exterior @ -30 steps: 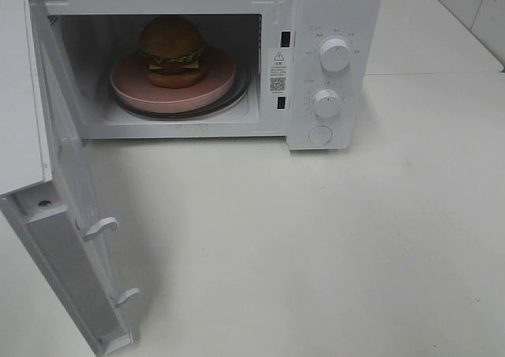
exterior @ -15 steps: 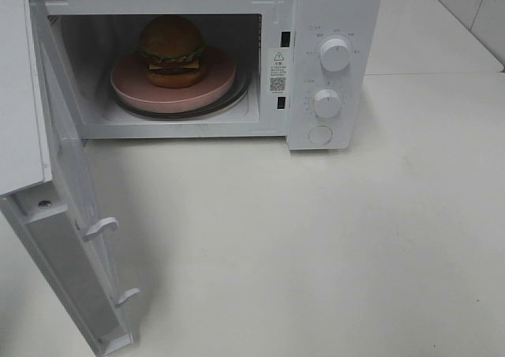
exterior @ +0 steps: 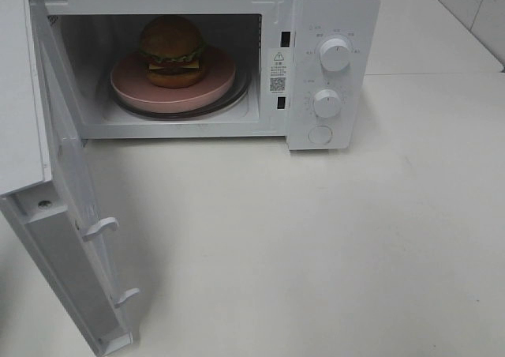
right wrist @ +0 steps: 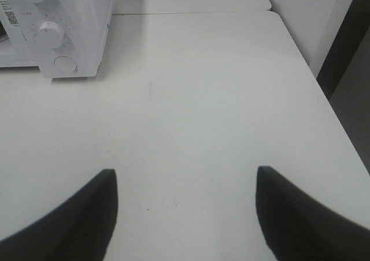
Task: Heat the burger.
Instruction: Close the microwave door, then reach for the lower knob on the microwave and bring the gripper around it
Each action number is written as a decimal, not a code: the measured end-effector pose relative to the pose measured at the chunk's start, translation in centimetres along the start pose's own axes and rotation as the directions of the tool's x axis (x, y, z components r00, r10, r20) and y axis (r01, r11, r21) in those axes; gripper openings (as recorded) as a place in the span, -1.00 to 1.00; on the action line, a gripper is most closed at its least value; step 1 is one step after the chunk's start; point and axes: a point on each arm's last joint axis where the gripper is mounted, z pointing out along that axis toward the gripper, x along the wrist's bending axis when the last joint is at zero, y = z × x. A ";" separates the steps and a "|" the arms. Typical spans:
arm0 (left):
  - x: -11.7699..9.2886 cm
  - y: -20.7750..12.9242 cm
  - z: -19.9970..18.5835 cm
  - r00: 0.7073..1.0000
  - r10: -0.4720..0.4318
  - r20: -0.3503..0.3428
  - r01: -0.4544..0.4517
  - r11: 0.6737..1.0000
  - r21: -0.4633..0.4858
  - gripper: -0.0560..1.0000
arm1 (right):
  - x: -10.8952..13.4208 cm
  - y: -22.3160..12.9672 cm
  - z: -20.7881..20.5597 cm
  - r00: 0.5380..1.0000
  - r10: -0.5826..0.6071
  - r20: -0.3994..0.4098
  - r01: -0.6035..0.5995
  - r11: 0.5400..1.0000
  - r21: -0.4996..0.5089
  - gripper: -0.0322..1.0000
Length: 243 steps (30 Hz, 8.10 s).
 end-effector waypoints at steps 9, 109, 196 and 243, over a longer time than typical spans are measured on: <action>0.3 -2.9 2.7 0.998 0.040 -0.037 -0.041 0.999 -0.030 -0.89 | 0.0 0.0 0.0 1.000 0.000 0.000 0.000 1.000 0.000 0.35; -21.0 -3.3 23.1 0.798 0.066 0.599 -0.023 0.997 -0.078 -0.89 | 0.0 0.0 0.0 1.000 0.000 0.000 0.000 1.000 0.000 0.35; -1.8 3.6 10.6 0.995 -0.086 -0.059 0.091 0.447 0.890 0.98 | 0.0 0.0 0.0 1.000 0.000 0.000 0.000 1.000 0.000 0.35; 0.0 0.2 -11.6 0.999 -0.040 0.035 0.029 0.962 0.270 0.98 | 0.0 0.0 0.0 1.000 0.000 0.000 0.000 1.000 0.000 0.35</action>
